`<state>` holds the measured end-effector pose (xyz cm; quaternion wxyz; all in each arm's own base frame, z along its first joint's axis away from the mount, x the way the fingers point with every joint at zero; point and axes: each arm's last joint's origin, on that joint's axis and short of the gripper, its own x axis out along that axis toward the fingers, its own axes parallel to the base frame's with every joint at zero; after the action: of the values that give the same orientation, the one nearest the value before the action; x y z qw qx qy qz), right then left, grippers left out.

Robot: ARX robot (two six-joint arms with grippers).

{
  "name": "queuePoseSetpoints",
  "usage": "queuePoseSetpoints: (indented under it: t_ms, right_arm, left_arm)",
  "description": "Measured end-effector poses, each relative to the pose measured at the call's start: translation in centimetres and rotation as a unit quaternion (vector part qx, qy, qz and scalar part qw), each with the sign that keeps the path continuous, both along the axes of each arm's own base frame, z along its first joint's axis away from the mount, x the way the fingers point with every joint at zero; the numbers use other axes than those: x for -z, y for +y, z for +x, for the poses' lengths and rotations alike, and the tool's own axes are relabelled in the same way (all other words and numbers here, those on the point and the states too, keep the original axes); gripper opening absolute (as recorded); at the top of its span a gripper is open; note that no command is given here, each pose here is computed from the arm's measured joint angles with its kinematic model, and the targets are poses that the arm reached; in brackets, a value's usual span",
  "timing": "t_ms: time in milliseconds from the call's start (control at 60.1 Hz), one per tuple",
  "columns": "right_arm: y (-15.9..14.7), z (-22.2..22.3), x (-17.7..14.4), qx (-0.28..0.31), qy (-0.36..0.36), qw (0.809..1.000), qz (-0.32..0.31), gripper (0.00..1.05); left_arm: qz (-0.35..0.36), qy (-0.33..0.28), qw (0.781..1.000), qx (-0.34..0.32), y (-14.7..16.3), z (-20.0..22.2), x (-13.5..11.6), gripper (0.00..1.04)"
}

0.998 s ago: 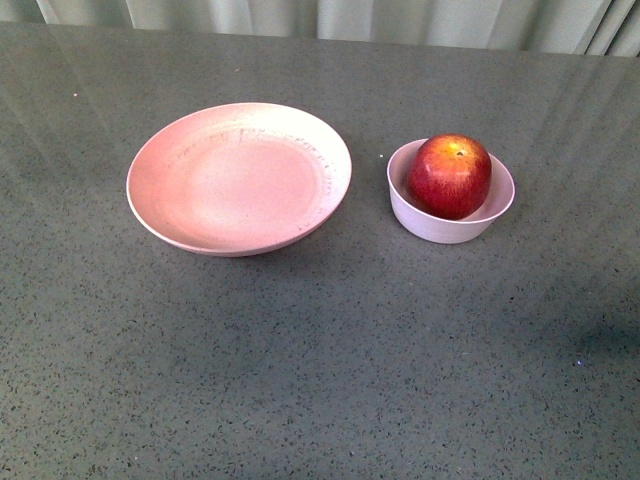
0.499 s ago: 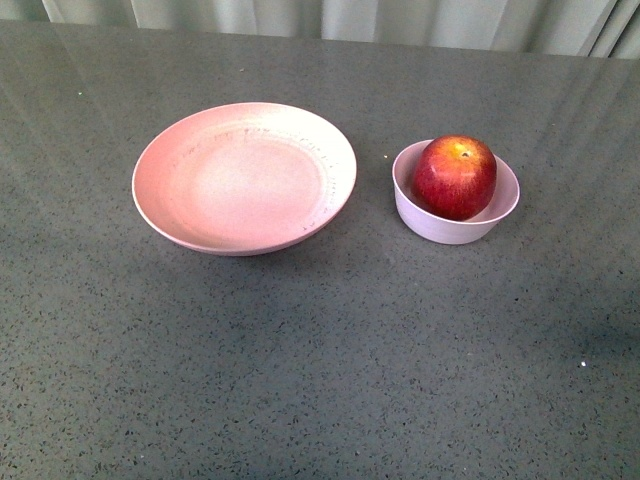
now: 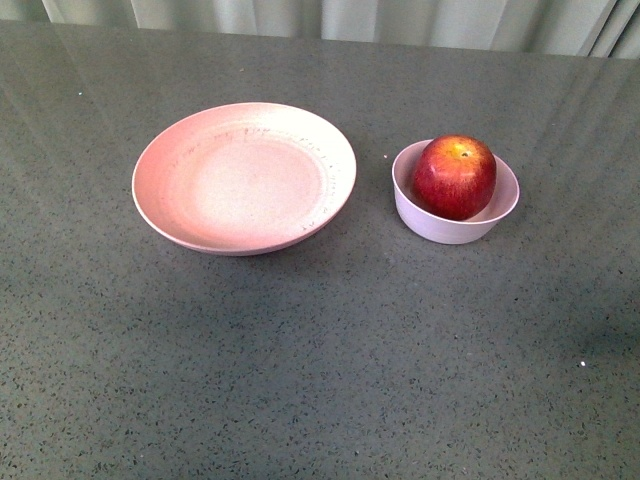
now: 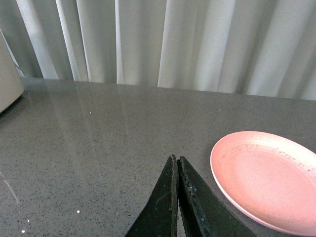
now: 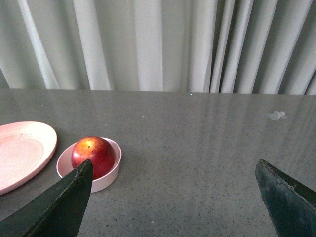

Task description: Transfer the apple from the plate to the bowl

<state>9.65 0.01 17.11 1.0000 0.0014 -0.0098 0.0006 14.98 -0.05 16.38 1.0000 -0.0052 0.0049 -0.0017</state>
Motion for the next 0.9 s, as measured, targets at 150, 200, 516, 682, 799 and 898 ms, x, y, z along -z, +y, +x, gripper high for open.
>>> queuePoseSetpoints:
  t_ms: [150, 200, 516, 682, 799, 898]
  right_arm:
    - [0.0, 0.0, 0.0, 0.000, 0.000, 1.000, 0.000, 0.96]
    - [0.0, 0.0, 0.0, 0.000, 0.000, 1.000, 0.000, 0.96]
    - [0.0, 0.0, 0.0, 0.000, 0.000, 1.000, 0.000, 0.96]
    - [0.0, 0.0, 0.0, 0.000, 0.000, 1.000, 0.000, 0.96]
    - [0.0, 0.0, 0.0, 0.000, 0.000, 1.000, 0.000, 0.96]
    - [0.0, 0.0, 0.0, 0.000, 0.000, 1.000, 0.000, 0.96]
  left_arm:
    - [0.000, -0.002, 1.000, 0.000, 0.0, -0.9, -0.2, 0.02]
    - [0.000, -0.004, 1.000, 0.000, 0.0, -1.1, -0.3, 0.02]
    - [0.000, -0.010, 1.000, 0.000, 0.0, -2.3, -0.7, 0.02]
    - [0.000, -0.012, 1.000, 0.000, 0.0, -2.8, -0.8, 0.02]
    - [0.000, -0.013, 1.000, 0.000, 0.0, -3.2, -0.8, 0.02]
    - [0.000, -0.013, 1.000, 0.000, 0.0, -3.4, -0.8, 0.02]
